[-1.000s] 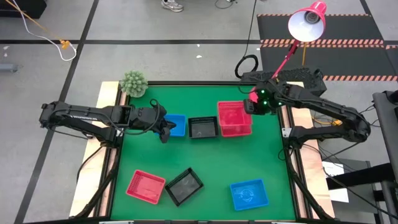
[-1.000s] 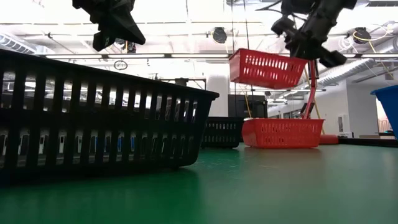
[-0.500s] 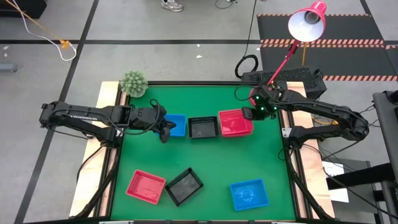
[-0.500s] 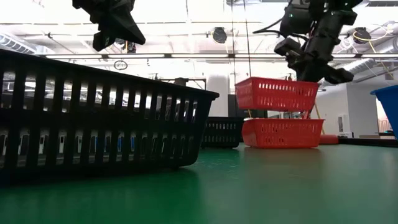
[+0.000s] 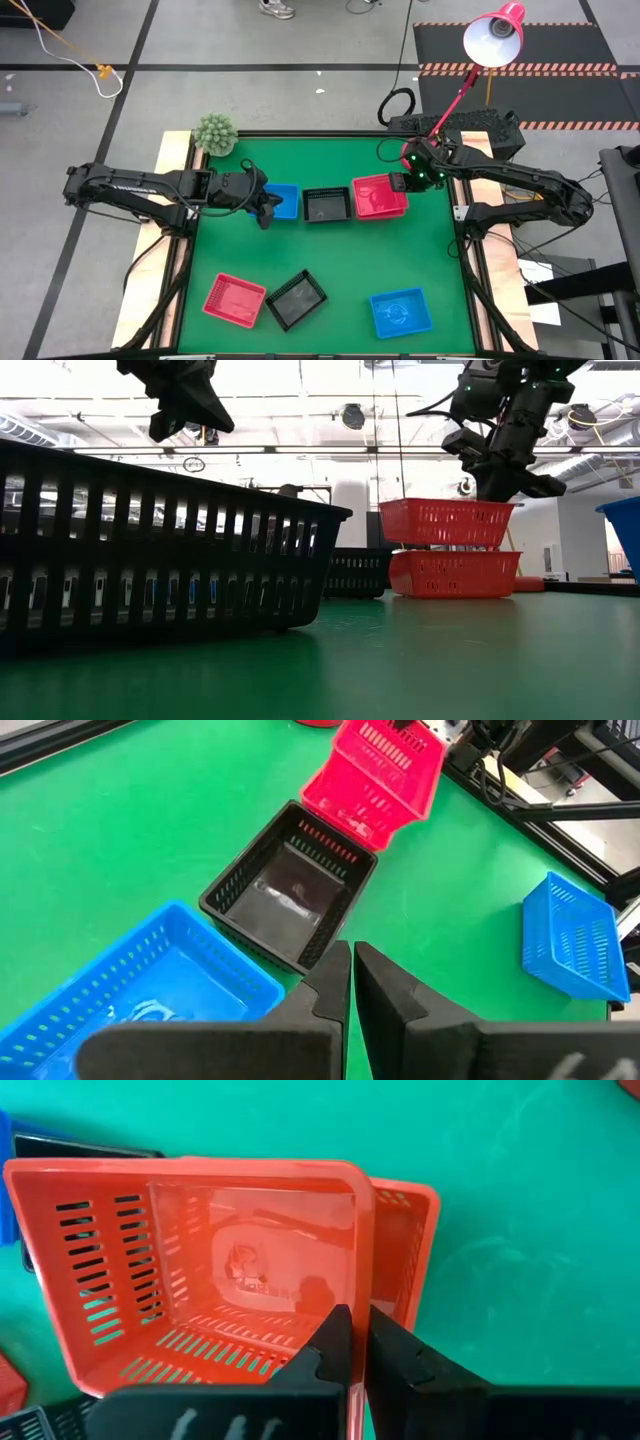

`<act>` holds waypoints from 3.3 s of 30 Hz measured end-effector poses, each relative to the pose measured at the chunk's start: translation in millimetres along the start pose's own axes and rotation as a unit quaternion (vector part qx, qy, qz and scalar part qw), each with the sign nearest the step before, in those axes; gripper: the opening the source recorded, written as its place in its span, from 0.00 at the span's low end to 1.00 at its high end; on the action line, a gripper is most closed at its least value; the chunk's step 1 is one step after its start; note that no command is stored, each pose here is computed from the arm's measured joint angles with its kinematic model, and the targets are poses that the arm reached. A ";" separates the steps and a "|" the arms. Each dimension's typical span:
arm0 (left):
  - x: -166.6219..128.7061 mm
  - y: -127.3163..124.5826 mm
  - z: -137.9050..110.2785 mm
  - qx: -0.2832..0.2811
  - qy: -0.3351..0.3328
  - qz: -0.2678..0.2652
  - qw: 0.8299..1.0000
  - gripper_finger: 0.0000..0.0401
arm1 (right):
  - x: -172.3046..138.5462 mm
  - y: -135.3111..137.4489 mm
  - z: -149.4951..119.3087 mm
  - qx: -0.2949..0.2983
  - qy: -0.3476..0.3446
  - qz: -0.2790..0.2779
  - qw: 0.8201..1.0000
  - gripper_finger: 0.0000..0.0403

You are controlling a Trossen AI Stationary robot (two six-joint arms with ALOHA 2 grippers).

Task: Stack baskets by color
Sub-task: Stack the middle orange bin on the top orange bin

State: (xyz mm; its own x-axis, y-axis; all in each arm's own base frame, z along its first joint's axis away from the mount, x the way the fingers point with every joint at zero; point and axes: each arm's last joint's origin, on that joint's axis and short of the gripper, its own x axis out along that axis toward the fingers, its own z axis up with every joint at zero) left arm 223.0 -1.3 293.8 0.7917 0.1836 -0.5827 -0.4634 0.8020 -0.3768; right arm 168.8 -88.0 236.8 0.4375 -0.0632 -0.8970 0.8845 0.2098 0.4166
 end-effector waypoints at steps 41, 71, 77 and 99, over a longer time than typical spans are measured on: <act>0.0 0.0 0.0 0.002 0.000 0.000 1.000 0.05 | 13.1 -6.5 -2.7 0.013 0.000 0.003 1.000 0.02; 0.0 0.5 0.4 0.002 -0.006 0.009 1.000 0.05 | 14.0 -4.2 -8.0 -0.002 -0.001 -0.008 1.000 0.05; 0.0 0.4 0.3 0.000 -0.006 0.008 1.000 0.05 | 13.9 -6.7 -9.9 0.002 0.008 -0.022 1.000 0.15; 0.4 2.4 1.6 -0.001 -0.010 0.015 1.000 0.05 | 26.5 -20.3 -15.0 0.001 -0.004 -0.064 0.998 0.07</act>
State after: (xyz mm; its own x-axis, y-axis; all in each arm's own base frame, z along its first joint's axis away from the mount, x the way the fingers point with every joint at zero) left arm 222.8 1.6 293.9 0.7853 0.2186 -0.5792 -0.4873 0.7954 -0.3604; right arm 160.0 -79.3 202.4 0.3218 -0.0979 -0.9417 0.9336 0.1982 0.2984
